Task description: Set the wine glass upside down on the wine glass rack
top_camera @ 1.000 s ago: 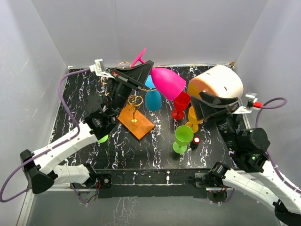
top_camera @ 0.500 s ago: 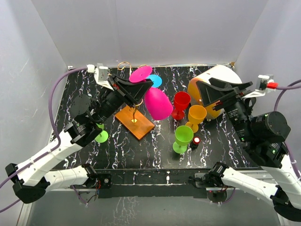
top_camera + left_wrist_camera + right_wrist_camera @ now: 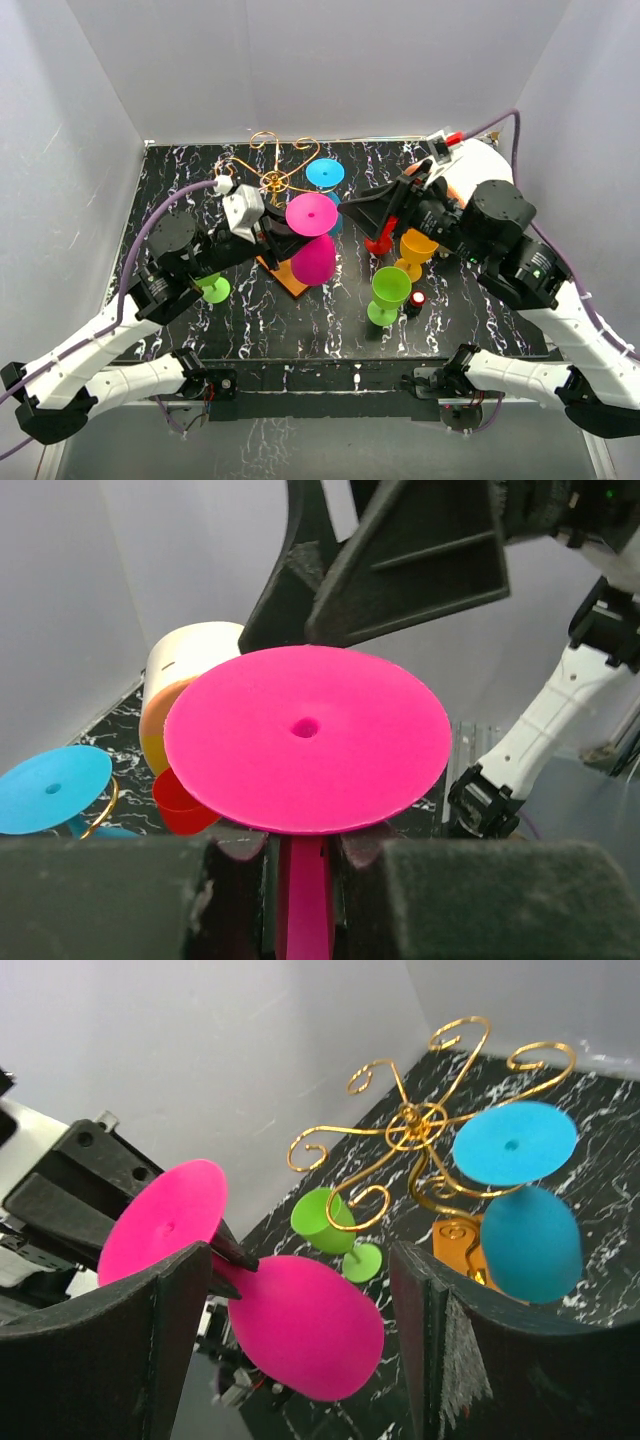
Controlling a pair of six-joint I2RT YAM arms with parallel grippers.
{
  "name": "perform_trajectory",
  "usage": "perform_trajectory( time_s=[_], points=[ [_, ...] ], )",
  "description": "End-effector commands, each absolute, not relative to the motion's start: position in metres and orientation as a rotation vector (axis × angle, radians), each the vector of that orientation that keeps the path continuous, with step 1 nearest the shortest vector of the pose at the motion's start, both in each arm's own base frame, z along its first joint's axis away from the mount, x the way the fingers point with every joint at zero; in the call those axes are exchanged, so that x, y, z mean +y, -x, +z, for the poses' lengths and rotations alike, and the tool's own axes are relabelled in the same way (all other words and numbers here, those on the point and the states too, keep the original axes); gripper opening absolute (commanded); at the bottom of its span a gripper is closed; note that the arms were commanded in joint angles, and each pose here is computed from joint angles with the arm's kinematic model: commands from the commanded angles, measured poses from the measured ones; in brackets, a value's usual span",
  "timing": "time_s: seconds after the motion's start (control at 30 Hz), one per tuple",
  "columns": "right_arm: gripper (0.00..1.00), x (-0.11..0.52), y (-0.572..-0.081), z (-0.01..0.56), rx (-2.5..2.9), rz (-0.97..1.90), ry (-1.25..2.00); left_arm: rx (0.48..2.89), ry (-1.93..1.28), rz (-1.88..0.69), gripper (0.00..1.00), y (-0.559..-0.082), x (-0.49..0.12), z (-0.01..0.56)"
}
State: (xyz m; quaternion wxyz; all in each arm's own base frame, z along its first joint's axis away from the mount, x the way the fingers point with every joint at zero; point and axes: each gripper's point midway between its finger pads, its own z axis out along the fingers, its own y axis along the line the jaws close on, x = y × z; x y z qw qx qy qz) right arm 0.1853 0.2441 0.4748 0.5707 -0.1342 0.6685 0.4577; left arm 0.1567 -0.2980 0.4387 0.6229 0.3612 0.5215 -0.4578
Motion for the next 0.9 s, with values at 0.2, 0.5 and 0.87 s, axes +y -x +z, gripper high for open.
perform_trajectory(
  time_s=[0.2, 0.5, 0.87],
  points=[
    [0.68, 0.263, -0.152, 0.515, 1.516, 1.429, 0.271, 1.010, -0.984, -0.973, 0.00, -0.134, -0.287, 0.450],
    [0.48, 0.278, -0.158, 0.488, 1.647, 1.526, 0.158, 1.019, -0.964, -0.960, 0.00, -0.141, -0.291, 0.444],
    [0.14, 0.298, -0.150, 0.470, 1.694, 1.751, 0.077, 1.072, -0.971, -0.905, 0.00, -0.146, -0.283, 0.426]
  ],
)
